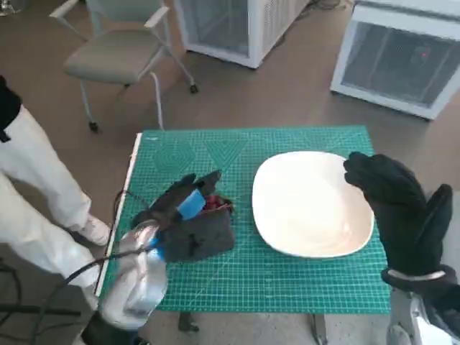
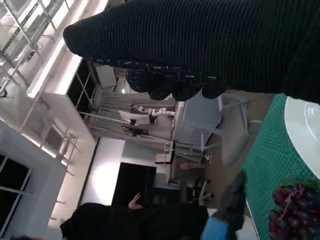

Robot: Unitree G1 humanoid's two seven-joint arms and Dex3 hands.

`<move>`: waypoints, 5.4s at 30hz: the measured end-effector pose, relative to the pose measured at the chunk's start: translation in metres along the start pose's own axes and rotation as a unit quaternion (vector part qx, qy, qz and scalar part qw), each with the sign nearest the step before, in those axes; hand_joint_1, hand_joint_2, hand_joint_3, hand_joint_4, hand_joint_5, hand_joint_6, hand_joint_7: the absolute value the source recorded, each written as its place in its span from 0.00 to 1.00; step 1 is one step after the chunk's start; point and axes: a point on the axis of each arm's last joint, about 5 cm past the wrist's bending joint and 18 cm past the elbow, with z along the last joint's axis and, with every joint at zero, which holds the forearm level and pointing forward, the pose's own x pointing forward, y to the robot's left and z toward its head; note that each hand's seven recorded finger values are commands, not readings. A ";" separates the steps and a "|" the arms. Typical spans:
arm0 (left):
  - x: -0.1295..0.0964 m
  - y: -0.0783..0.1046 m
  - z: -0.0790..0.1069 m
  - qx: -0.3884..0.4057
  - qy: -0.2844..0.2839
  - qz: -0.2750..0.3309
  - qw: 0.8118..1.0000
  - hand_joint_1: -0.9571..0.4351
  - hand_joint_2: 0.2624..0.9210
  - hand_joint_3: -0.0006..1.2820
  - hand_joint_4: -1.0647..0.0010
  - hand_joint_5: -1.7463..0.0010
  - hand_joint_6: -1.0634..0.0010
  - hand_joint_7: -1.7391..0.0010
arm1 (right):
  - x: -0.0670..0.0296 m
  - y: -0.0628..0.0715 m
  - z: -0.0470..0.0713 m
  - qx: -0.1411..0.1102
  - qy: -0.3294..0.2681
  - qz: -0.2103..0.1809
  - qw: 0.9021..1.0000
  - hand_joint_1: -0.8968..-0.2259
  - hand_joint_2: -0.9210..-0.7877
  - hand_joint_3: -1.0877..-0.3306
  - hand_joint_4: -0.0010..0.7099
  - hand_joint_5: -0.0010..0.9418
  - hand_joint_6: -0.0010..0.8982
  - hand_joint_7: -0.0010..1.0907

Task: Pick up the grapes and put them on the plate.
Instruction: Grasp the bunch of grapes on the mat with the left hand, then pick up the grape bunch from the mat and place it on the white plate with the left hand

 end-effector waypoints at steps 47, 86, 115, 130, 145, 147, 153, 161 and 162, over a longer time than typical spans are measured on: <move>0.061 -0.014 -0.009 0.037 0.113 -0.094 0.989 0.62 0.78 0.01 0.80 0.91 0.78 0.99 | -0.0018 -0.001 0.000 -0.002 0.000 -0.003 1.000 0.78 0.00 0.59 0.57 0.76 0.19 0.90; 0.065 -0.009 -0.023 0.033 0.081 -0.060 0.994 0.69 1.00 0.06 0.32 0.34 0.45 0.32 | -0.0005 -0.001 -0.001 -0.002 0.001 -0.003 1.000 0.78 0.00 0.59 0.57 0.76 0.20 0.90; 0.061 0.013 -0.018 0.015 0.056 -0.062 0.996 0.69 1.00 0.05 0.34 0.32 0.39 0.36 | -0.0003 -0.001 -0.003 -0.002 -0.001 -0.005 1.000 0.78 0.00 0.59 0.58 0.75 0.20 0.90; 0.026 0.048 -0.003 0.006 -0.043 0.018 0.999 0.69 0.97 0.02 0.30 0.28 0.25 0.52 | 0.0004 -0.001 -0.003 -0.003 -0.005 -0.005 1.000 0.77 0.00 0.60 0.58 0.75 0.20 0.90; -0.014 0.058 0.002 -0.018 -0.129 0.083 0.988 0.69 0.98 0.02 0.30 0.35 0.32 0.40 | 0.0004 -0.001 -0.004 -0.003 -0.006 -0.005 1.000 0.77 0.00 0.60 0.58 0.75 0.20 0.90; -0.014 0.057 0.002 -0.021 -0.131 0.082 0.988 0.69 0.98 0.02 0.29 0.37 0.33 0.38 | 0.0004 -0.001 -0.004 -0.003 -0.007 -0.005 1.000 0.77 0.00 0.60 0.58 0.75 0.20 0.89; -0.015 0.056 0.001 -0.023 -0.131 0.080 0.988 0.69 0.98 0.02 0.28 0.40 0.35 0.35 | 0.0004 -0.001 -0.004 -0.003 -0.007 -0.005 1.000 0.77 0.00 0.60 0.58 0.75 0.20 0.89; -0.014 0.055 0.004 -0.030 -0.136 0.076 0.987 0.69 0.98 0.02 0.26 0.41 0.36 0.35 | 0.0003 -0.001 -0.004 -0.003 -0.007 -0.006 1.000 0.77 0.00 0.60 0.59 0.75 0.20 0.89; -0.014 0.054 0.005 -0.031 -0.137 0.075 0.987 0.69 0.98 0.01 0.26 0.41 0.36 0.35 | 0.0002 -0.001 -0.004 -0.003 -0.008 -0.006 1.000 0.77 0.00 0.60 0.59 0.75 0.20 0.89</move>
